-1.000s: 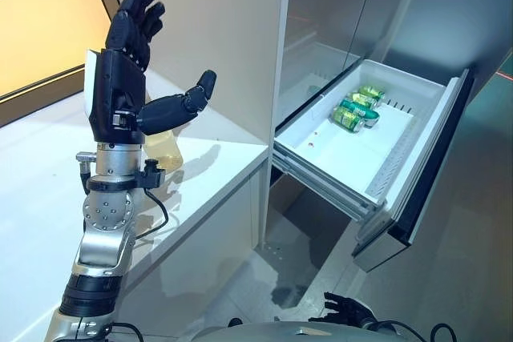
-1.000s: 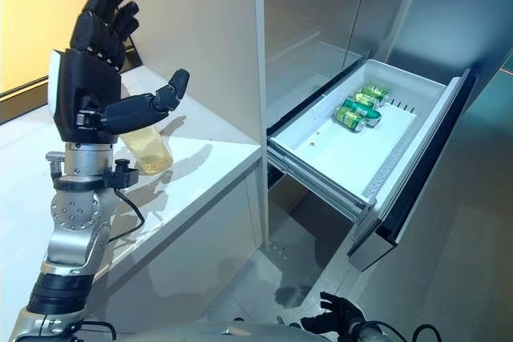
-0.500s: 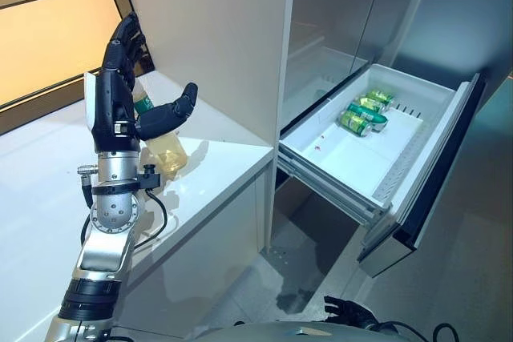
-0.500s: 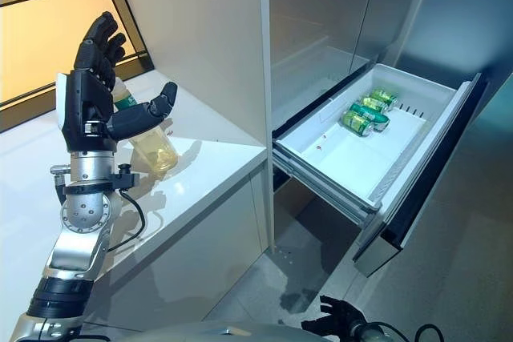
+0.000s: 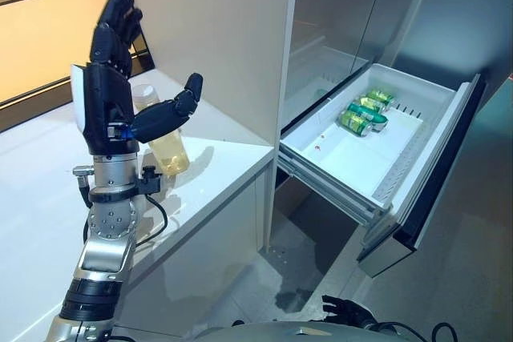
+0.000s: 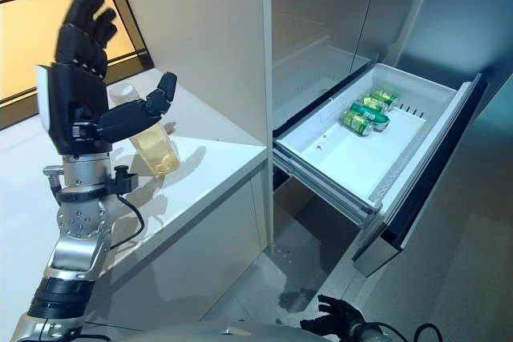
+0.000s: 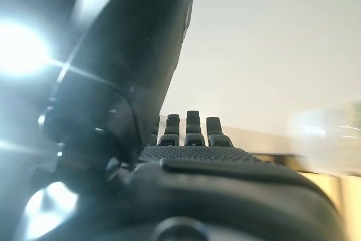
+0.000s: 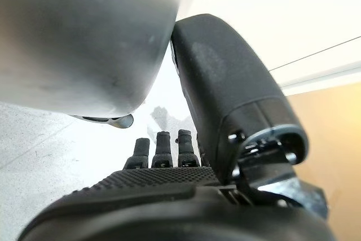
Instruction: Put drinks into fridge and close the fridge
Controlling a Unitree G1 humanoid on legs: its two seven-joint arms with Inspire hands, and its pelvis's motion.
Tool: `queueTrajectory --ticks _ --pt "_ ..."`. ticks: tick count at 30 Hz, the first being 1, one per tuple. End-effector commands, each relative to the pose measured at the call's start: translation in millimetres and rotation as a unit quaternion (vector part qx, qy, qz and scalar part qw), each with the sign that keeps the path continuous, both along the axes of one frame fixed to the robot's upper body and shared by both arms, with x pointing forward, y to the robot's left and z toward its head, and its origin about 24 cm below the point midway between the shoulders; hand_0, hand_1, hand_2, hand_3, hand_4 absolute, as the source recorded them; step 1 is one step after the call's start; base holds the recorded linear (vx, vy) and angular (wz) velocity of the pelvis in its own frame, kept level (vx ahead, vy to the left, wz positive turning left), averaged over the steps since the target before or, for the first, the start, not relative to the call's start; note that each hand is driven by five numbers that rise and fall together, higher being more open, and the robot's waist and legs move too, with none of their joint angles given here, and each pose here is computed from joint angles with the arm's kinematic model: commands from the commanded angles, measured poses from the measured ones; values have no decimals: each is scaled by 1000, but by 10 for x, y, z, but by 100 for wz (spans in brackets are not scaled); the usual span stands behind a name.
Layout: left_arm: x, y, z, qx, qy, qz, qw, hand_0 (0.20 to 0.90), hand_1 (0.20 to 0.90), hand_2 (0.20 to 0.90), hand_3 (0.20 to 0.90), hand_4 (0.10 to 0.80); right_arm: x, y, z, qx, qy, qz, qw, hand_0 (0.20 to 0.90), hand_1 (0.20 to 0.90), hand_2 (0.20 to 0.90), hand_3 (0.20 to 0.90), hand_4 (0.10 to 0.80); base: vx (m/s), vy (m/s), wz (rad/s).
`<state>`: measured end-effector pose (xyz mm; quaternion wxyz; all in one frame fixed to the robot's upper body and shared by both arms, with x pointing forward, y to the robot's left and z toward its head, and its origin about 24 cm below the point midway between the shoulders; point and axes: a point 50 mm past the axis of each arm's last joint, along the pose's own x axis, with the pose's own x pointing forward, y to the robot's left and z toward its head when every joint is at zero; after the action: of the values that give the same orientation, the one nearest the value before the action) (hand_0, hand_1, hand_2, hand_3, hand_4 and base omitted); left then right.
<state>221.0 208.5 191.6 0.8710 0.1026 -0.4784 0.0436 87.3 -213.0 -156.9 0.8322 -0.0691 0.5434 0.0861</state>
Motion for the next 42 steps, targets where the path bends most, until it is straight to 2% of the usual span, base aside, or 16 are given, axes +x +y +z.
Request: queueTrajectory --ticks 1,5,8,13,21,26,31,37,42 --pt "-169 -140 455 25 -160 -48 986 900 900 900 900 800 91 249 -2 26 -20 37 999 900 900 900 900 800 0 0 0" --pt "-228 -171 500 24 -184 -66 980 900 900 900 900 800 84 272 -4 26 -19 42 999 900 900 900 900 800 0 0 0" --pt "-201 -170 491 16 -172 -43 984 900 900 900 900 800 95 279 1 26 -20 43 999 900 900 900 900 800 0 0 0" --pt "13 43 287 -42 -58 47 996 900 900 900 900 800 134 259 23 25 -22 40 999 900 900 900 900 800 0 0 0" --pt "36 262 64 -81 -2 103 991 900 900 900 900 800 149 201 34 23 -21 38 999 900 900 900 900 800 0 0 0" --pt "93 266 -17 -93 40 68 993 900 900 900 900 800 156 181 38 20 -23 42 999 900 900 900 900 800 0 0 0" --pt "186 208 -133 -114 99 -18 988 900 900 900 900 800 169 162 42 19 -22 48 998 900 900 900 900 800 0 0 0" --pt "264 122 -240 -113 146 -45 982 900 900 900 900 800 176 176 47 18 -21 49 998 900 900 900 900 800 0 0 0" --pt "322 88 -312 -93 169 -31 981 900 900 900 900 800 222 179 43 17 -17 45 999 900 900 900 900 800 6 2 0"
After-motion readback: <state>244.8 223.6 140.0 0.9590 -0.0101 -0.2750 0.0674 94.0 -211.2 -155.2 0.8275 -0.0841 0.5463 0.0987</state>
